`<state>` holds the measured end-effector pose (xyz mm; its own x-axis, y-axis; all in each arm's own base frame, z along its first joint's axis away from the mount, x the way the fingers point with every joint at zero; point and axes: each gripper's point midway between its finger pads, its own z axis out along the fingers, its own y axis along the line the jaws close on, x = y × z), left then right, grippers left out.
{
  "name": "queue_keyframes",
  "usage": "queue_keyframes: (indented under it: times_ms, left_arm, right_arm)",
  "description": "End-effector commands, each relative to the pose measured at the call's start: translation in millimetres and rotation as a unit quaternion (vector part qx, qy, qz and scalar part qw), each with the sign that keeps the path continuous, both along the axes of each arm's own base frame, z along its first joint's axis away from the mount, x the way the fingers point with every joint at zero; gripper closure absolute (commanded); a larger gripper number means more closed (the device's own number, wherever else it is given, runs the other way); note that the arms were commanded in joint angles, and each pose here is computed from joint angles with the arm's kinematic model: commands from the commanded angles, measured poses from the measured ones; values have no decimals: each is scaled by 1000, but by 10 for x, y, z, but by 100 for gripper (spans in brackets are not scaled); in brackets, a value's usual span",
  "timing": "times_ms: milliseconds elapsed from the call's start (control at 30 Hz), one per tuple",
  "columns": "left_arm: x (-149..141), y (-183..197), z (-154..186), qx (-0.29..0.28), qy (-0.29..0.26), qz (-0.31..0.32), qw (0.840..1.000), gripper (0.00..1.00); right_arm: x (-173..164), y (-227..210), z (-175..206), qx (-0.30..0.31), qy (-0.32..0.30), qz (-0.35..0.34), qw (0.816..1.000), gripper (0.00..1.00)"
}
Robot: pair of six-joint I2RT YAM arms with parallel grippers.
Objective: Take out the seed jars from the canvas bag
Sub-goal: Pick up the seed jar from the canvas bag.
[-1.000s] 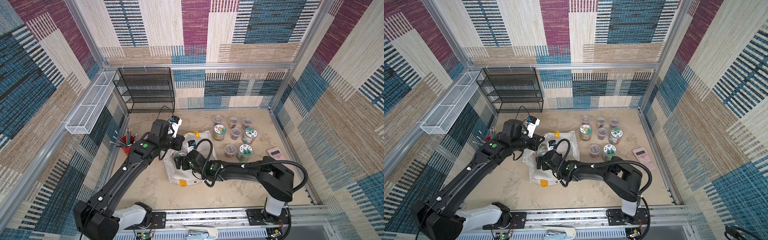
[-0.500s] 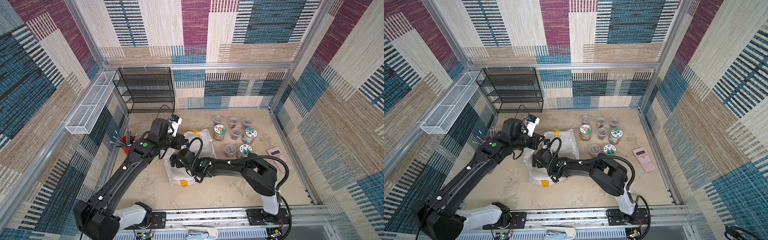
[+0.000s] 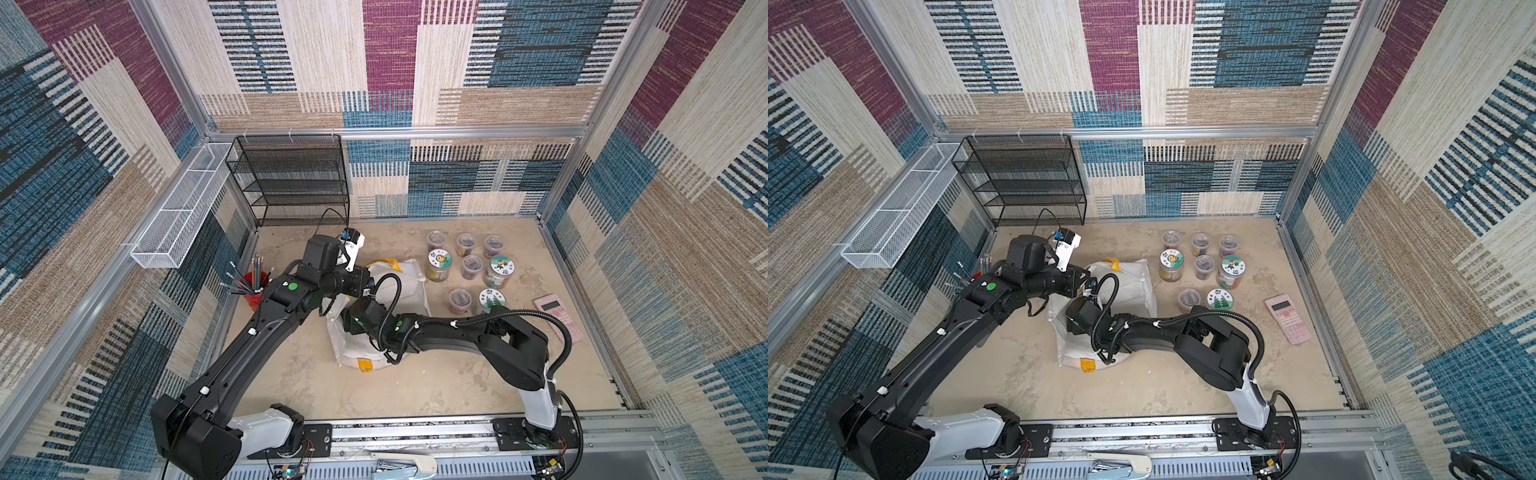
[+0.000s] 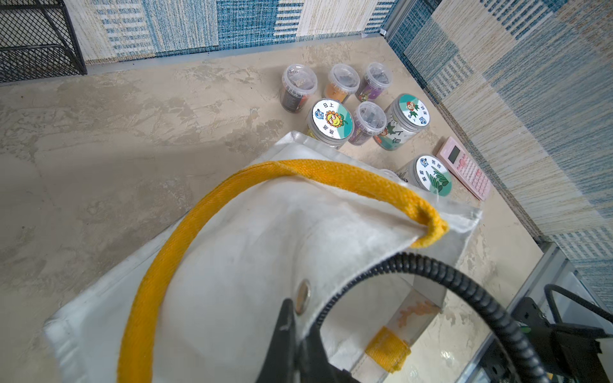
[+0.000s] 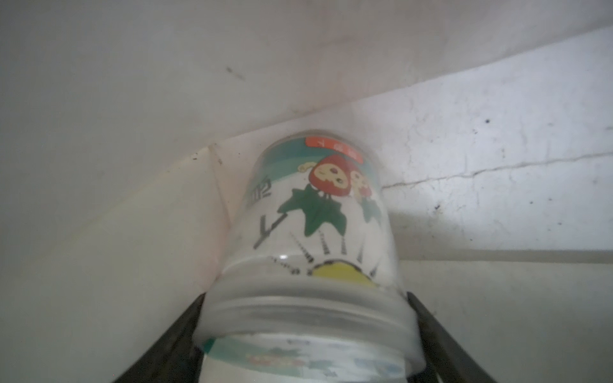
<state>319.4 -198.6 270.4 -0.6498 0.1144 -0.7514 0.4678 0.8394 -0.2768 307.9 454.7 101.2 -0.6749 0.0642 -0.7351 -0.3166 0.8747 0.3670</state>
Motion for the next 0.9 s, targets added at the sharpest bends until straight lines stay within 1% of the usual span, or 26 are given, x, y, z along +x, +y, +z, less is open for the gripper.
queue_keyframes:
  times_ms: [0, 200, 300, 467, 533, 633, 733, 867]
  left_arm:
    - [64, 18, 87, -4, -14, 13, 1000, 100]
    - [123, 62, 93, 0, -23, 31, 999, 100]
    - [157, 81, 46, 5, -18, 41, 999, 100]
    - [238, 99, 40, 9, -20, 56, 998, 100]
    - [272, 98, 57, 8, -21, 60, 998, 100]
    - [349, 103, 62, 13, -23, 71, 997, 100]
    - [459, 118, 38, 22, -19, 83, 996, 100]
    - [605, 67, 17, 25, -13, 82, 996, 100]
  right_arm:
    - [48, -54, 267, 9, -34, -11, 999, 45]
    - [-21, -187, 657, 26, -51, -6, 998, 46]
    - [-118, -284, 764, 28, -41, 2, 999, 47]
    - [-314, -592, 1006, 30, -29, 8, 999, 48]
    - [-418, -678, 1114, 28, -20, 22, 999, 48]
    - [-602, -769, 1340, 32, -15, 63, 997, 48]
    - [-750, -960, 1592, 11, -9, 84, 996, 48]
    - [-864, -1275, 1846, -40, 13, 90, 995, 47]
